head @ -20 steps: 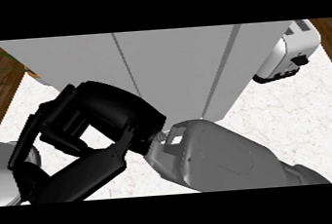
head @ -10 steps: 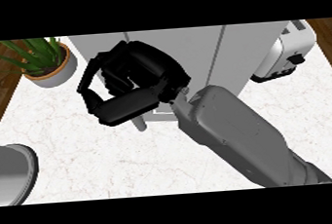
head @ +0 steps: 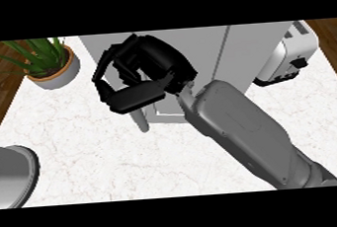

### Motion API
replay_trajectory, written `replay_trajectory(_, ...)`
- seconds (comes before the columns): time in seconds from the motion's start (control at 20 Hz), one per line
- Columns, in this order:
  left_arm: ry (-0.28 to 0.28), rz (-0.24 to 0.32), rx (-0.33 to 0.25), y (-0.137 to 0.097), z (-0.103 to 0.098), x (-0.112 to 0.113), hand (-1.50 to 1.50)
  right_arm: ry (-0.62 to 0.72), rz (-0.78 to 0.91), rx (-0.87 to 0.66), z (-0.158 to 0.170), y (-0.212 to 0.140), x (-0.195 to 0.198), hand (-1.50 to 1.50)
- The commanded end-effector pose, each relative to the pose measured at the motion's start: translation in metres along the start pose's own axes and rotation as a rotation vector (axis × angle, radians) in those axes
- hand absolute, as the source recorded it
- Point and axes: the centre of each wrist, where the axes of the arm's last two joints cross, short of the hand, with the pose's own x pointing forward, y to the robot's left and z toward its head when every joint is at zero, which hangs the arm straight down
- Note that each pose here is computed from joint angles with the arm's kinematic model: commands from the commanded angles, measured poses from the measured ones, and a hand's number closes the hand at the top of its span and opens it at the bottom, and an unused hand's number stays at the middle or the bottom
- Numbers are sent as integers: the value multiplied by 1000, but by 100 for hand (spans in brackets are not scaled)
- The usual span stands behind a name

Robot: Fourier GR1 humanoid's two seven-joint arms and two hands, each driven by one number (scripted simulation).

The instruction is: Pick up the bottled water, place it into the cabinet and close the cabinet

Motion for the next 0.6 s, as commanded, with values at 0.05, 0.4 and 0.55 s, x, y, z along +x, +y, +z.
replay_trajectory(0.05,1,13,-13,-4,-9,-2,-150,-23,50,-237,8,-66,12,150)
replay_trajectory(0.4,5,18,-20,-11,-12,-1,-150,-54,76,-289,5,-62,15,-150)
replay_trajectory(0.55,-1,5,-25,-11,-17,-5,-150,-59,84,-281,4,-64,19,-150)
